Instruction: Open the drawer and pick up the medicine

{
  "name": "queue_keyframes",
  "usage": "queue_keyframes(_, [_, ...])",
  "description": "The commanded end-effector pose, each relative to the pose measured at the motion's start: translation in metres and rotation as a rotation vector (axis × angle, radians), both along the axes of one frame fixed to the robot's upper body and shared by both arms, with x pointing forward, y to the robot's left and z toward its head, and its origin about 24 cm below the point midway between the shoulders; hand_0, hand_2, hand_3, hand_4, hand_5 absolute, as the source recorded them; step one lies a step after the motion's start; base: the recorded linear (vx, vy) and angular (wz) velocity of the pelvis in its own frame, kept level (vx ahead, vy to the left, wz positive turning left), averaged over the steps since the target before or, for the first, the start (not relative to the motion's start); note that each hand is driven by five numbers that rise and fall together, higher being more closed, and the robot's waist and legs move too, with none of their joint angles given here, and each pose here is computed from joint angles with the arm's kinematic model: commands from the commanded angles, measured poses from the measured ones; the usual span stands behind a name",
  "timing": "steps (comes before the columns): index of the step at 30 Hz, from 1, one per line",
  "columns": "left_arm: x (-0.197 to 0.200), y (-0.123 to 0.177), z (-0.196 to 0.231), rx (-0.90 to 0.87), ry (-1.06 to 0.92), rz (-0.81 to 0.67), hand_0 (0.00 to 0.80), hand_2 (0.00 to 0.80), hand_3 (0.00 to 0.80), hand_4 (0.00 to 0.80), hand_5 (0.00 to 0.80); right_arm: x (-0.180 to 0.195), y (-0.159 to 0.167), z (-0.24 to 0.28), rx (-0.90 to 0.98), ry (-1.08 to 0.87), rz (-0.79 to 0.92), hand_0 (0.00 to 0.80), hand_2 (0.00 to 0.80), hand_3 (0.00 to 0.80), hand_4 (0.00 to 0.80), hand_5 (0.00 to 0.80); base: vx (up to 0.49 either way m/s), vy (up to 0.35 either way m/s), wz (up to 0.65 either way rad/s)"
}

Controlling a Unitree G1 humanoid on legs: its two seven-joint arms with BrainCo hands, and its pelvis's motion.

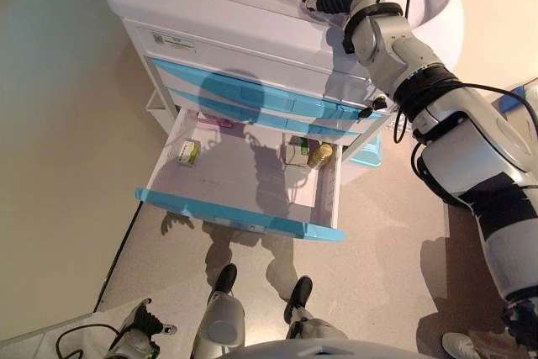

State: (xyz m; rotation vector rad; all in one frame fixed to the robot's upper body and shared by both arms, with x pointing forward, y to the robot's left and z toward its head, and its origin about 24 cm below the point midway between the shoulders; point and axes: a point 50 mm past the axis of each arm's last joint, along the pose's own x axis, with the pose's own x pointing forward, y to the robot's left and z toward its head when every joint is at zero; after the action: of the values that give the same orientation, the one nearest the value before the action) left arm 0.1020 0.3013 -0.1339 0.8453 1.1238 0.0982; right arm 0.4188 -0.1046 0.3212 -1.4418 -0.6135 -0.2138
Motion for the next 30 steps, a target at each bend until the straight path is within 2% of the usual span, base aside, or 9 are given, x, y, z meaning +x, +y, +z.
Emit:
queue_keyframes(1, [0.0164,0.0066,0.0075,0.033,-0.047,0.005,0.0,0.0,0.0,0.0,0.0,0.0018,-0.0317,0.0173,-0.053,-0.02,-0.154,0.8,0.8,0.8,0.8,0.8,0.0,0.0,0.0])
queue_keyframes(4, [0.0184,0.0051,0.0076,0.027,-0.056,0.003,0.0,0.0,0.0,0.0,0.0,0.0018,-0.0325,0.0179,-0.059,-0.021,-0.161,0.8,0.8,0.8,0.8,0.8,0.0,0.0,0.0])
queue_keyframes(6, [0.0205,0.0028,0.0073,0.022,-0.06,-0.006,0.0,0.0,0.0,0.0,0.0,0.0023,-0.0342,0.0172,-0.058,-0.018,-0.173,0.0,0.0,0.0,0.0,0.0,0.0,0.0,0.0])
queue_keyframes(23, [0.021,0.0,0.0061,0.021,-0.055,-0.013,0.0,0.0,0.0,0.0,0.0,0.003,-0.0261,0.0132,-0.059,-0.009,-0.15,0.0,0.0,0.0,0.0,0.0,0.0,0.0,0.0])
queue_keyframes(30, [0.019,0.0034,0.0068,0.019,-0.051,0.001,0.0,0.0,0.0,0.0,0.0,0.0032,-0.0346,0.0094,0.02,0.008,-0.138,0.0,0.0,0.0,0.0,0.0,0.0,0.0,0.0])
